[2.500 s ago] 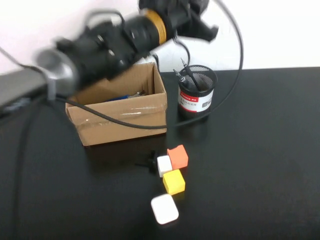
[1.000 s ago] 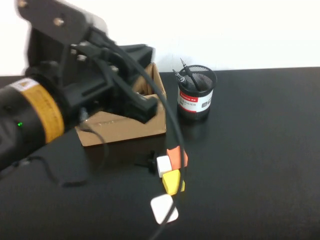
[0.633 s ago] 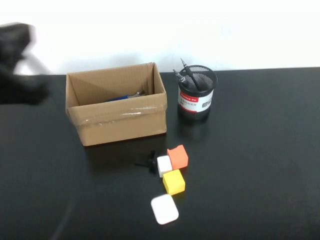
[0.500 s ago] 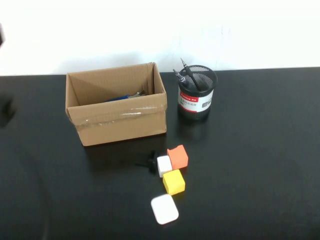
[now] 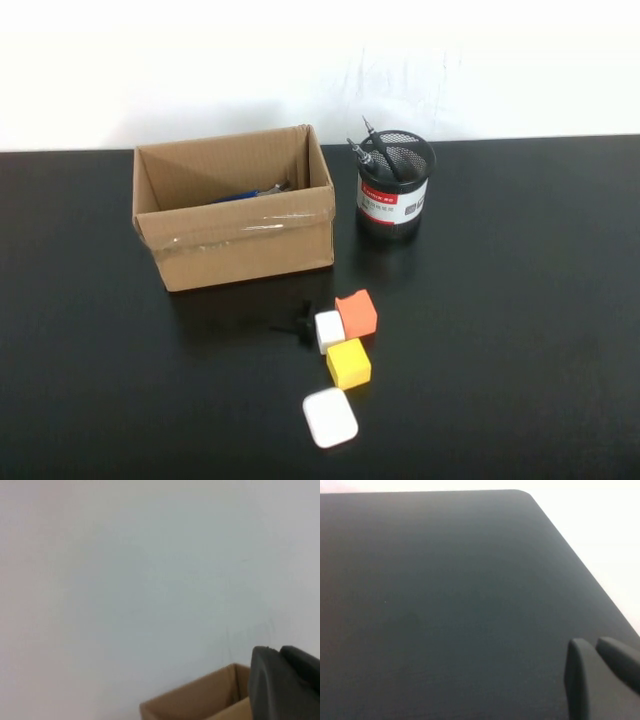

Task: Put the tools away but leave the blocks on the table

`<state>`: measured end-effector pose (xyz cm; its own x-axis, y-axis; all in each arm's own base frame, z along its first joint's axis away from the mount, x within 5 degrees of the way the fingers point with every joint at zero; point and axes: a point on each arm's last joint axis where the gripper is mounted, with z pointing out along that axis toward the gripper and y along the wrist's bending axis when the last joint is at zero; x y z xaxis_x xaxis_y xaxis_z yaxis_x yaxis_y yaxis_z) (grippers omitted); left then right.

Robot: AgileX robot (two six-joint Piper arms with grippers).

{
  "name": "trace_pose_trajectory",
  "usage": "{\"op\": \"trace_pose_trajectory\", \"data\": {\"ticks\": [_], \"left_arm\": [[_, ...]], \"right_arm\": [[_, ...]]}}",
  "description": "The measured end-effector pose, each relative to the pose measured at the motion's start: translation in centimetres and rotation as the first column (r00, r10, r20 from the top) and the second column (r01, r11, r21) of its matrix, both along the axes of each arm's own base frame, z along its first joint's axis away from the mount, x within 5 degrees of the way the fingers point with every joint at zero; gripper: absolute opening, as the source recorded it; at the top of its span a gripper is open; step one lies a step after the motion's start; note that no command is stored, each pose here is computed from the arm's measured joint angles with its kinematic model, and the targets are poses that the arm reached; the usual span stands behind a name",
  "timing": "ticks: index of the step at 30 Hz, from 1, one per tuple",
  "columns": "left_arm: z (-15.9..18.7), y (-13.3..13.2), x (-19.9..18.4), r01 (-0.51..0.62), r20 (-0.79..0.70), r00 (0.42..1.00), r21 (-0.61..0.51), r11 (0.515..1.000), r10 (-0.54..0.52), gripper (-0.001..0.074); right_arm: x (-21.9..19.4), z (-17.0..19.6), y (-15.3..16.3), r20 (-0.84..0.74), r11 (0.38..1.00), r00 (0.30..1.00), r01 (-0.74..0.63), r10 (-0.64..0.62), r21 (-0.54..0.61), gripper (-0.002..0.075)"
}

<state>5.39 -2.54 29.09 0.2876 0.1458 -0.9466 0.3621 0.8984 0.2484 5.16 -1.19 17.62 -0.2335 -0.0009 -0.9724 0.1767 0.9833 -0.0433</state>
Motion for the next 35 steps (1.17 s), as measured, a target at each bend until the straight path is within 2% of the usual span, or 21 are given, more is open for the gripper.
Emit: {"op": "trace_pose_trajectory", "data": {"ticks": [5, 10, 14, 17, 21, 23, 35], "left_arm": [[-5.5, 1.0, -0.3, -0.139, -0.066, 0.989, -0.07, 0.988, 0.134, -0.0003], [-9.4, 1.4, 0.2, -0.22, -0.257, 0.943, -0.004, 0.976, 0.211, -0.0003], [-11.2, 1.6, 0.0, -0.236, -0.431, 0.872, 0.045, 0.971, 0.232, -0.0003], [-11.8, 1.6, -0.1, -0.238, -0.493, 0.84, 0.038, 0.971, 0.225, -0.0003], [-11.8, 1.5, -0.2, -0.269, -0.55, 0.816, -0.088, 0.959, 0.178, -0.0003], [-11.8, 1.5, -0.2, -0.277, -0.56, 0.811, -0.114, 0.954, 0.168, -0.0003], [-11.8, 1.5, -0.2, -0.282, -0.565, 0.808, -0.129, 0.951, 0.163, -0.0003]], "right_arm": [[0.0, 0.0, 0.0, 0.0, 1.0, 1.0, 0.0, 0.0, 0.0, -0.0009], [0.0, 0.0, 0.0, 0.0, 1.0, 1.0, 0.0, 0.0, 0.002, -0.0009], [0.0, 0.0, 0.0, 0.0, 1.0, 1.0, 0.0, 0.0, 0.002, -0.0009], [0.0, 0.0, 0.0, 0.0, 1.0, 1.0, 0.0, 0.0, 0.002, -0.0009], [0.0, 0.0, 0.0, 0.0, 1.0, 1.0, 0.0, 0.0, 0.002, -0.0009], [0.0, 0.0, 0.0, 0.0, 1.0, 1.0, 0.0, 0.0, 0.002, -0.0009], [0.0, 0.0, 0.0, 0.0, 1.0, 1.0, 0.0, 0.0, 0.002, -0.0009]]}}
